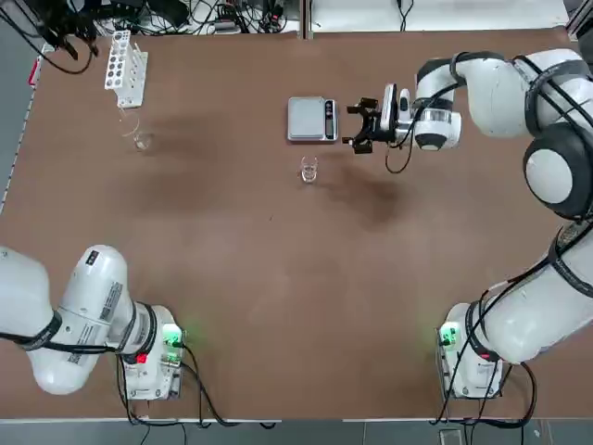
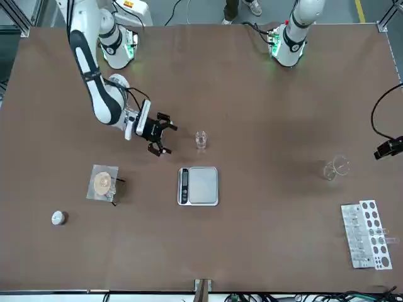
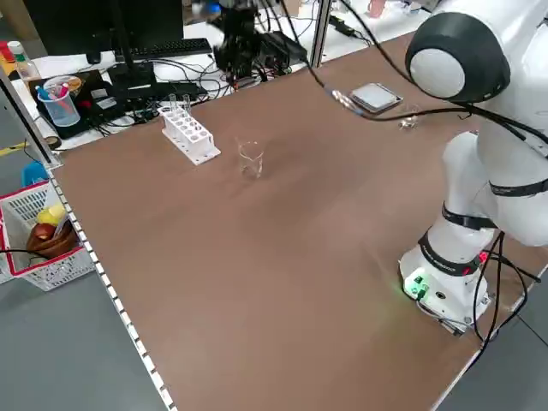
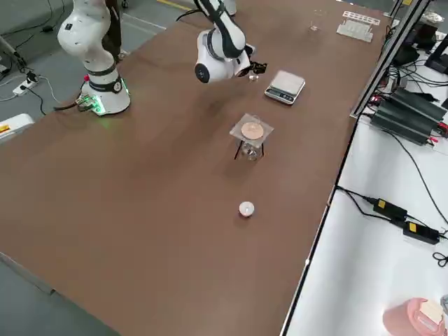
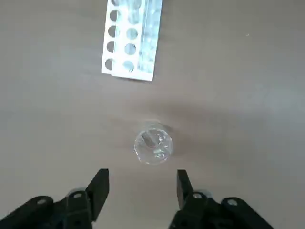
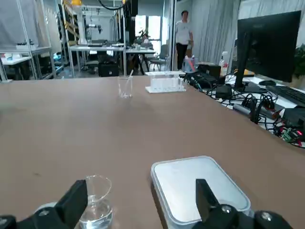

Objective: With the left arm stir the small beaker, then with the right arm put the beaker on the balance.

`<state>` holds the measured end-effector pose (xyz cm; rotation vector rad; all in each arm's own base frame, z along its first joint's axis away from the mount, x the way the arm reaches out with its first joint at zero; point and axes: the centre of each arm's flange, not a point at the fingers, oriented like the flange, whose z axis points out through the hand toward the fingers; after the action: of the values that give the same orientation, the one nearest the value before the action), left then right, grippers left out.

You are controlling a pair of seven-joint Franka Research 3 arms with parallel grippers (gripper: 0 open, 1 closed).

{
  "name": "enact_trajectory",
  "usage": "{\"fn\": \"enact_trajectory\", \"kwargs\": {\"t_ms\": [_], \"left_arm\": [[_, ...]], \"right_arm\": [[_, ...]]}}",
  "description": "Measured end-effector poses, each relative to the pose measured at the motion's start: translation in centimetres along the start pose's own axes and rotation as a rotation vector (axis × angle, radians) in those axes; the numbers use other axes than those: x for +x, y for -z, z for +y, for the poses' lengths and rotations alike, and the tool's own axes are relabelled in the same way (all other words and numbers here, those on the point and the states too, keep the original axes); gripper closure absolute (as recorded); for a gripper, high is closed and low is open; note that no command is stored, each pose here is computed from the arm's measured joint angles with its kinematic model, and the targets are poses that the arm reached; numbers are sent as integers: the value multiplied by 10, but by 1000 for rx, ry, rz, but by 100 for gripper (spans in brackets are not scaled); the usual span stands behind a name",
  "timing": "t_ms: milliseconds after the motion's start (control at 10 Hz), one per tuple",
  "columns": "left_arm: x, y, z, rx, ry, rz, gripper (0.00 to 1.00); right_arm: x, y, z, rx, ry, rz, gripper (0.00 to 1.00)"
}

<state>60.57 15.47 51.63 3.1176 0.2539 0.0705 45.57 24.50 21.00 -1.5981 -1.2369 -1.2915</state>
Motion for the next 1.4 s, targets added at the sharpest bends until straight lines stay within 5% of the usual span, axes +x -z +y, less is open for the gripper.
{"fn": "enact_trajectory", "kwargs": {"t_ms": [200,700,1400], "left_arm": [[-6,32,15,4,-22,-32,2],[-12,66,55,32,-64,-66,0],[-8,46,105,-21,-48,-120,0]], "right_arm": [[-20,-2,-14,-28,-61,44,0],[-76,-24,-56,-14,-175,30,0],[-97,-57,-100,37,-196,0,1]]}}
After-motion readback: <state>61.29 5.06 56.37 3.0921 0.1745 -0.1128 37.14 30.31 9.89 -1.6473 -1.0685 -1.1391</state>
